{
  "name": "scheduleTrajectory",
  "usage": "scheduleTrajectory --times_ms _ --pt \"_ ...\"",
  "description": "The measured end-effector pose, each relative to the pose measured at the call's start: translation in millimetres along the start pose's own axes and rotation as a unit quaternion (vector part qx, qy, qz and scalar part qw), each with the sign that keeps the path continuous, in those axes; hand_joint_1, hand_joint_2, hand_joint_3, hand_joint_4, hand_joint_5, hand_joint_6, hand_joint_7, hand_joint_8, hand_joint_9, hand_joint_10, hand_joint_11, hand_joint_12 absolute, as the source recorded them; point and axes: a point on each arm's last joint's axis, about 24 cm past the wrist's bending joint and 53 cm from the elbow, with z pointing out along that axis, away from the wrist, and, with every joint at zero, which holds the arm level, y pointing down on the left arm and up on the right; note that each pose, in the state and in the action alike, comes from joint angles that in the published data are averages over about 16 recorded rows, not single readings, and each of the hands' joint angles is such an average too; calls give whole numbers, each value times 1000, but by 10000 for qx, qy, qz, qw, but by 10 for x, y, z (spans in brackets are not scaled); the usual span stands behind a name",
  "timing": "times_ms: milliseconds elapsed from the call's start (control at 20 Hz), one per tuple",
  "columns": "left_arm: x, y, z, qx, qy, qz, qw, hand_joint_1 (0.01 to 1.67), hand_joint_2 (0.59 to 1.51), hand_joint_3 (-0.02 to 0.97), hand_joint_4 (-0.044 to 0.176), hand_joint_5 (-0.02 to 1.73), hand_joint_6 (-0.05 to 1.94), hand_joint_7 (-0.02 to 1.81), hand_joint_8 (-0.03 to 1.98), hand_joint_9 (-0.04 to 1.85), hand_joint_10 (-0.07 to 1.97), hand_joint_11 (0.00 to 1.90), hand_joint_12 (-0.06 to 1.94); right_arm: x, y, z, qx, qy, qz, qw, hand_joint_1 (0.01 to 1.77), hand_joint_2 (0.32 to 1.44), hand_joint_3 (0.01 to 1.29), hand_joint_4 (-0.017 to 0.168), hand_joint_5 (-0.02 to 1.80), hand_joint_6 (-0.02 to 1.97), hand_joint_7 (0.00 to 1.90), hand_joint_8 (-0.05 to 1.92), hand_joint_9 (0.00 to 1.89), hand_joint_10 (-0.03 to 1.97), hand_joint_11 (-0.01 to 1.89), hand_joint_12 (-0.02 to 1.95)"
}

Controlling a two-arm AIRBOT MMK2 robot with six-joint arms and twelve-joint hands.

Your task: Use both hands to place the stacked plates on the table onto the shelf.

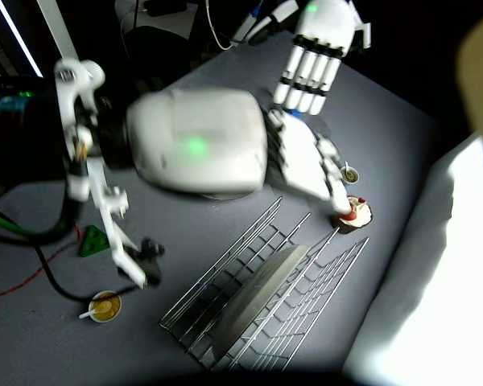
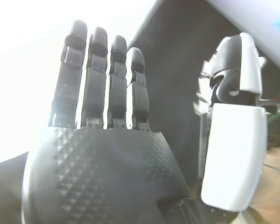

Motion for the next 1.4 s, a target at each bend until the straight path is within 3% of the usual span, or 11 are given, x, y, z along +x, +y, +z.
scheduleTrajectory --times_ms 250,500,950,1400 --pt "120 -198 76 298 119 40 9995 16 972 -4 1 171 9 185 -1 178 16 187 16 337 471 -206 -669 247 -619 9955 872 892 12 5 417 19 510 19 524 15 534 1" --pt "225 -279 131 349 227 208 9989 16 971 -4 0 162 8 176 0 168 15 180 16 519 611 -384 -790 482 -767 9927 872 866 12 4 369 20 465 19 476 15 482 1" --pt "526 -291 272 208 598 488 9968 16 971 -4 0 160 8 172 0 163 14 174 16 591 465 -680 -325 896 -434 9945 946 813 13 4 266 19 335 19 342 15 367 1" --pt "771 -208 379 -60 862 661 9941 16 973 -3 1 168 8 174 0 166 15 175 16 601 300 -874 151 1099 226 9936 1029 800 13 4 200 19 227 18 244 14 294 1"
